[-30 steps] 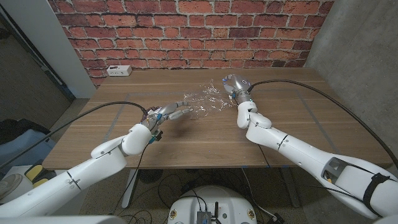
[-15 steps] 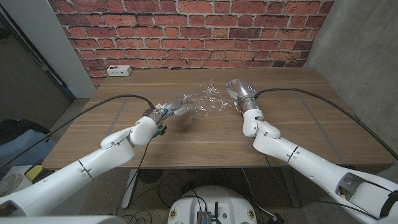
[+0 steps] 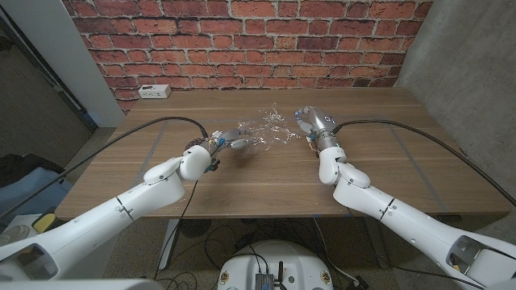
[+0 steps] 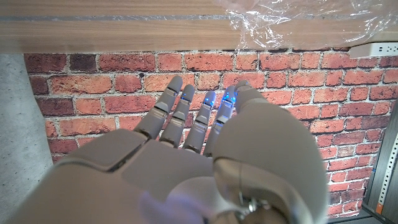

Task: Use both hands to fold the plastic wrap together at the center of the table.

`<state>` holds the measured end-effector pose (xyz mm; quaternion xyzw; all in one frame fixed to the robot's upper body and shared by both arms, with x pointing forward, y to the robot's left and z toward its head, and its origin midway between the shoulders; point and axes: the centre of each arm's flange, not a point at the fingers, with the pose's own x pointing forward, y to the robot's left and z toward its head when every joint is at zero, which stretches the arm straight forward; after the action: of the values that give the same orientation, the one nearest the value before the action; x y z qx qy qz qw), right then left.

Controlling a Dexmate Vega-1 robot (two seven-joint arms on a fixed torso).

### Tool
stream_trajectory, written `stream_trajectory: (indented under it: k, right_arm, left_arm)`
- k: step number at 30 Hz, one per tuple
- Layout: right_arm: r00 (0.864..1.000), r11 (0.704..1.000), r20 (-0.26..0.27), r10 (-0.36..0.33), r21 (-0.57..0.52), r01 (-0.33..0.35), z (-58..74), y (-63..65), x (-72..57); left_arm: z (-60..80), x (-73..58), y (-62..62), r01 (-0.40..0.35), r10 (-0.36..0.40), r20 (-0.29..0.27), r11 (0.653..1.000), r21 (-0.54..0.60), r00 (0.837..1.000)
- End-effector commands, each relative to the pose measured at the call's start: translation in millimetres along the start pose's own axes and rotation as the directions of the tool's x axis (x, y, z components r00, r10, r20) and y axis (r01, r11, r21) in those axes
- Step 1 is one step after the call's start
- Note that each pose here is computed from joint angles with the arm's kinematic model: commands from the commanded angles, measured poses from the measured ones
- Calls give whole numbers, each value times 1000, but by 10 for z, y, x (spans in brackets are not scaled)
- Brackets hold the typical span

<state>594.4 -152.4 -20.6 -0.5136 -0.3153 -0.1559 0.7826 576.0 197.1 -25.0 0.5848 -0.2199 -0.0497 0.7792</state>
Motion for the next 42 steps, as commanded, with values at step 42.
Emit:
stream_trajectory:
  k: [42]
  right_arm:
    - [981,984,-129,141,-89,-154,-42,230,17]
  left_arm:
    - [94,133,-185,124,-116,-96,988,88,989]
